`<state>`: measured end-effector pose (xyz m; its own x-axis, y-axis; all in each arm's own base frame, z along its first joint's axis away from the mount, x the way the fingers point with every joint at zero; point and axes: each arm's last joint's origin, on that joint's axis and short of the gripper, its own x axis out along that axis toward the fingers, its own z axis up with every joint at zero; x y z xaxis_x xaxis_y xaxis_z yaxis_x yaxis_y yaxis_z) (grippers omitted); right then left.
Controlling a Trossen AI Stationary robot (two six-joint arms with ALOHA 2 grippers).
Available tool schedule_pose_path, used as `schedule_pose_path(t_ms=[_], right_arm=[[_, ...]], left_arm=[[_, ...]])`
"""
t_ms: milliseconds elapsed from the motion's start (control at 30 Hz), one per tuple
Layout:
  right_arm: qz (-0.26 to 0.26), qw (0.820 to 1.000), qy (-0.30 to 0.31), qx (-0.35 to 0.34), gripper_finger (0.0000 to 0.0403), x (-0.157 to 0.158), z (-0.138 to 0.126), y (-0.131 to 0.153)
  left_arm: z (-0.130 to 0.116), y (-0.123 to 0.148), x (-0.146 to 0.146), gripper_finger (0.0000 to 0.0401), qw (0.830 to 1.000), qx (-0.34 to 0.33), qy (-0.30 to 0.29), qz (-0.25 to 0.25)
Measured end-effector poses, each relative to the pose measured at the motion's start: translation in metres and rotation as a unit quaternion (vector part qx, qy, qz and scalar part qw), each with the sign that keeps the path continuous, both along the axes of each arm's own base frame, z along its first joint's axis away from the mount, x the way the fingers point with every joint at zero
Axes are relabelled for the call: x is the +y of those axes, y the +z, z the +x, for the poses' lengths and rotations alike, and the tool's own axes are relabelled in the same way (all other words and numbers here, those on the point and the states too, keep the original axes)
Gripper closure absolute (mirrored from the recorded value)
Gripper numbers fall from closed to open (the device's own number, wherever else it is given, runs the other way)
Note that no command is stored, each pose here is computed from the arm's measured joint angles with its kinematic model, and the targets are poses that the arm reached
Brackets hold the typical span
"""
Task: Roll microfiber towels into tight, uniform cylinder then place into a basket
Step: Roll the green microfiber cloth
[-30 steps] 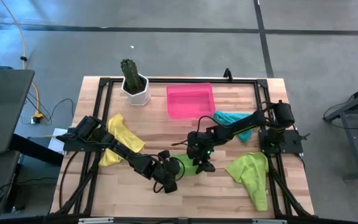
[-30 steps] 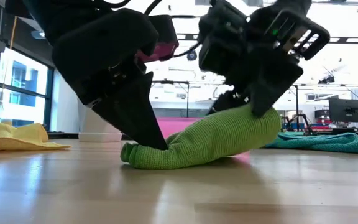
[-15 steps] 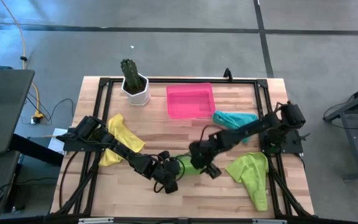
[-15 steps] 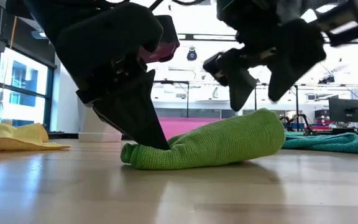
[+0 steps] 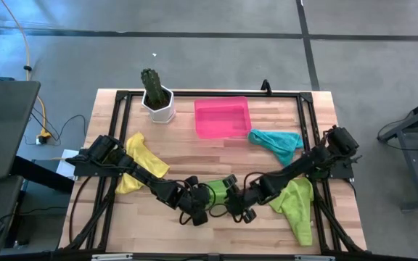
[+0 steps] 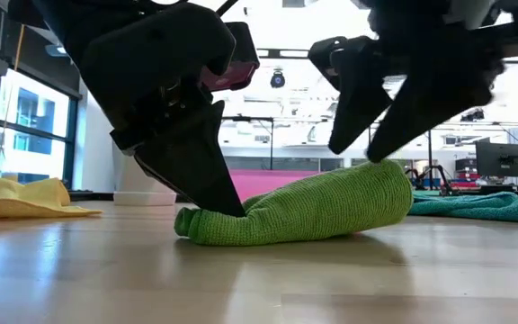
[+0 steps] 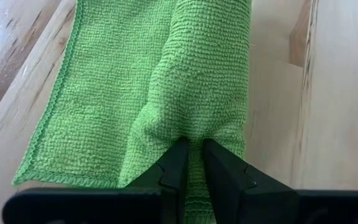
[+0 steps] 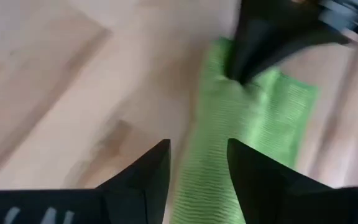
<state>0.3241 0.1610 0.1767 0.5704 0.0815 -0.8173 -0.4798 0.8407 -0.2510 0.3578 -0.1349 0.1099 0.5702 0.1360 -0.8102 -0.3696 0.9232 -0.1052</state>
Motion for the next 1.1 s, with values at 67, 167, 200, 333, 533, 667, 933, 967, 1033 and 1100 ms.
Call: schedule_pose_path(t_ms=[67, 167, 200, 333, 533, 667, 933, 967, 1033, 1100], right_arm=[[0.011, 1.000, -0.022, 0.003, 0.0260, -0.003, 0.002, -0.002], [0.026, 0.998, -0.045, 0.018, 0.0259, -0.004, 0.005, -0.010], [0.028, 0.998, -0.051, 0.024, 0.0257, -0.004, 0.005, -0.013], [0.009, 0.997, -0.062, 0.046, 0.0246, -0.004, 0.006, -0.029], [-0.035, 0.994, -0.087, 0.052, 0.0233, -0.009, 0.008, -0.044], [-0.029, 0.994, -0.089, 0.063, 0.0231, -0.012, 0.011, -0.049], [0.022, 0.989, -0.120, 0.087, 0.0249, -0.019, 0.014, -0.052], [0.029, 0.988, -0.124, 0.090, 0.0258, -0.019, 0.014, -0.052], [0.038, 0.986, -0.134, 0.094, 0.0281, -0.021, 0.015, -0.053], [0.044, 0.984, -0.147, 0.096, 0.0309, -0.023, 0.015, -0.053]], left_arm=[[0.000, 0.000, 0.000, 0.0355, 1.000, 0.000, 0.000, 0.000], [0.000, 0.000, 0.000, 0.0355, 1.000, 0.000, 0.001, -0.001], [0.000, 0.000, 0.000, 0.0355, 1.000, 0.000, 0.000, -0.002], [0.000, 0.000, 0.000, 0.0355, 1.000, 0.000, 0.000, -0.002], [0.000, 0.000, 0.000, 0.0355, 1.000, -0.003, 0.012, -0.012], [0.001, 0.001, -0.002, 0.0355, 0.998, -0.009, 0.033, -0.048], [0.002, 0.012, -0.003, 0.0355, 0.996, -0.033, 0.031, -0.072], [0.002, 0.015, -0.003, 0.0354, 0.997, -0.034, 0.023, -0.069], [0.000, 0.022, -0.003, 0.0354, 0.997, -0.036, 0.010, -0.067], [-0.001, 0.028, -0.003, 0.0355, 0.996, -0.038, 0.000, -0.075]])
